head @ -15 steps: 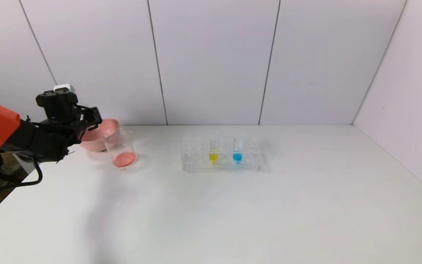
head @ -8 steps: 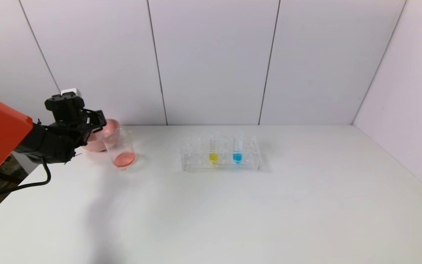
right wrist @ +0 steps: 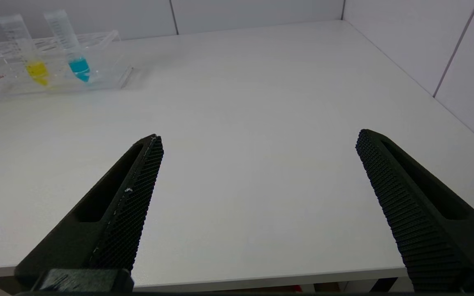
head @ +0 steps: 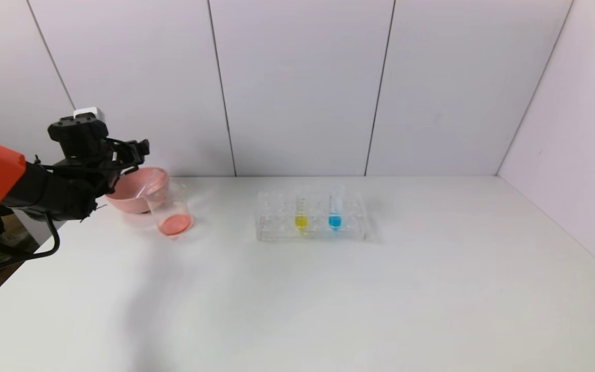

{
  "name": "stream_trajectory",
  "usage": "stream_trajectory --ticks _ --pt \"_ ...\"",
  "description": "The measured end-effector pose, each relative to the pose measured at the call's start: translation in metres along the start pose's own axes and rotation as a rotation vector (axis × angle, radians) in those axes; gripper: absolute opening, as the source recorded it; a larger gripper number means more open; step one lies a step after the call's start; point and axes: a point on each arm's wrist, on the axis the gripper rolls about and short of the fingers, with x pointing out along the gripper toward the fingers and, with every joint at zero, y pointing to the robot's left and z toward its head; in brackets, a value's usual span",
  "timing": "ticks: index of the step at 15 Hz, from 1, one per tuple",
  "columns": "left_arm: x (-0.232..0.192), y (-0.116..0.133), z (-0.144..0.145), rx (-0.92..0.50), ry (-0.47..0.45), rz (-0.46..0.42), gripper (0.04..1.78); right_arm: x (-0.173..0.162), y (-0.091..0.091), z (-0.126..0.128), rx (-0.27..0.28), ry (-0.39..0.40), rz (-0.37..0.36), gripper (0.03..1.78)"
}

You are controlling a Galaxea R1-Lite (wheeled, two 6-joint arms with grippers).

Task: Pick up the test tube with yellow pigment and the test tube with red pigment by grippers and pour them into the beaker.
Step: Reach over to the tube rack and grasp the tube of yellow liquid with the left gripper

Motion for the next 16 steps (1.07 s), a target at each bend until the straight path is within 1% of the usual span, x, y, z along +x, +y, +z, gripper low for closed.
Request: stream_trajectory --ticks 1,3,5,6,8,12,13,16 --pt "-0.006 -0.002 0.012 -0.002 -0.010 -0.005 1.75 0.000 0.000 0.000 -0.001 0.000 0.000 1.71" --pt "-0.025 -0.008 0.037 -0.004 -0.005 -0.032 1.76 0.000 0.000 0.000 -0.001 0.000 0.000 1.71" --pt "-0.051 -0.015 0.059 -0.004 0.022 -0.112 1.76 0.000 0.000 0.000 0.000 0.000 0.000 1.71" --pt "-0.068 -0.018 0.067 -0.001 0.048 -0.178 1.76 0.000 0.000 0.000 -0.001 0.001 0.000 1.71" --pt "-0.100 -0.023 0.069 0.009 0.112 -0.346 1.76 0.000 0.000 0.000 -0.001 0.000 0.000 1.71" --pt "-0.167 -0.030 0.054 0.039 0.242 -0.737 1.76 0.000 0.000 0.000 0.000 0.000 0.000 1.71" --pt "-0.184 -0.037 0.049 0.050 0.267 -0.829 1.76 0.000 0.000 0.000 -0.001 0.000 0.000 1.71" --pt "-0.232 -0.063 0.036 0.076 0.309 -1.031 1.76 0.000 0.000 0.000 0.000 0.000 0.000 1.71"
